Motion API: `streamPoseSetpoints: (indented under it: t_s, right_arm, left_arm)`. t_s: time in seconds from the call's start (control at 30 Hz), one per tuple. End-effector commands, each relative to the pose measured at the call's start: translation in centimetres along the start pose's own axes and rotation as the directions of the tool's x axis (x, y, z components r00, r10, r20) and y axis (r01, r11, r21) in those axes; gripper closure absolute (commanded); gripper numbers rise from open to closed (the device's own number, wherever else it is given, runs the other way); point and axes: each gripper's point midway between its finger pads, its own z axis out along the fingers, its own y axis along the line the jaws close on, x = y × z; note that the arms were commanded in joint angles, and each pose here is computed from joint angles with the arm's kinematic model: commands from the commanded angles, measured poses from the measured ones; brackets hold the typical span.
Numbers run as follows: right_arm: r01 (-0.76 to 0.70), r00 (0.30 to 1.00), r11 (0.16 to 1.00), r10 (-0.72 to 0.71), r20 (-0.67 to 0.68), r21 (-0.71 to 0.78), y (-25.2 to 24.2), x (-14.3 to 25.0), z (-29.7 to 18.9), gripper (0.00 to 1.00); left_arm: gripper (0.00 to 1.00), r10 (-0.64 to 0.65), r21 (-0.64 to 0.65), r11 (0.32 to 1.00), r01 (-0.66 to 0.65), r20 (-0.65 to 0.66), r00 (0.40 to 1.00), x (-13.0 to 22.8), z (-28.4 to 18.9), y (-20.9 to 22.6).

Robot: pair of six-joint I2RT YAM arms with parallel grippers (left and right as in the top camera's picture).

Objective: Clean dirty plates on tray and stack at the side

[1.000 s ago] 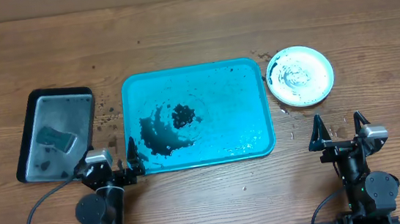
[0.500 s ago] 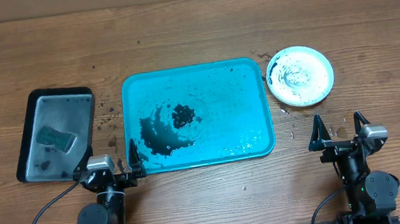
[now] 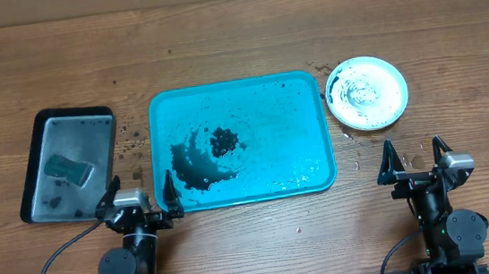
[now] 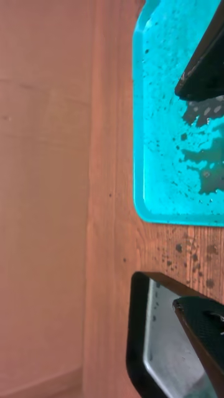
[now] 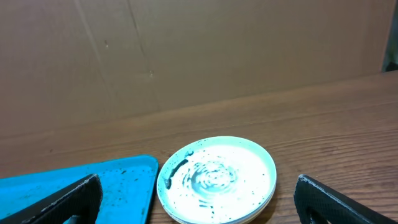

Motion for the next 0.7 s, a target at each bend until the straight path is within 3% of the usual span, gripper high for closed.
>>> streamPoseSetpoints:
  t_s: [0.0,0.67]
  right_arm:
    - [0.004,1.0,1.0,-0.004,0.008,0.015,-0.3,0.1,0.0,0.0]
    - [0.004,1.0,1.0,-0.004,0.008,0.015,-0.3,0.1,0.0,0.0]
  left_arm:
    - [0.0,0.049,-0.017,0.999,-0.049,0.003,0.999,0.1,0.0,0.2]
    - [0.0,0.068,-0.081,0.994,-0.068,-0.006,0.998,0.2,-0.1,1.3]
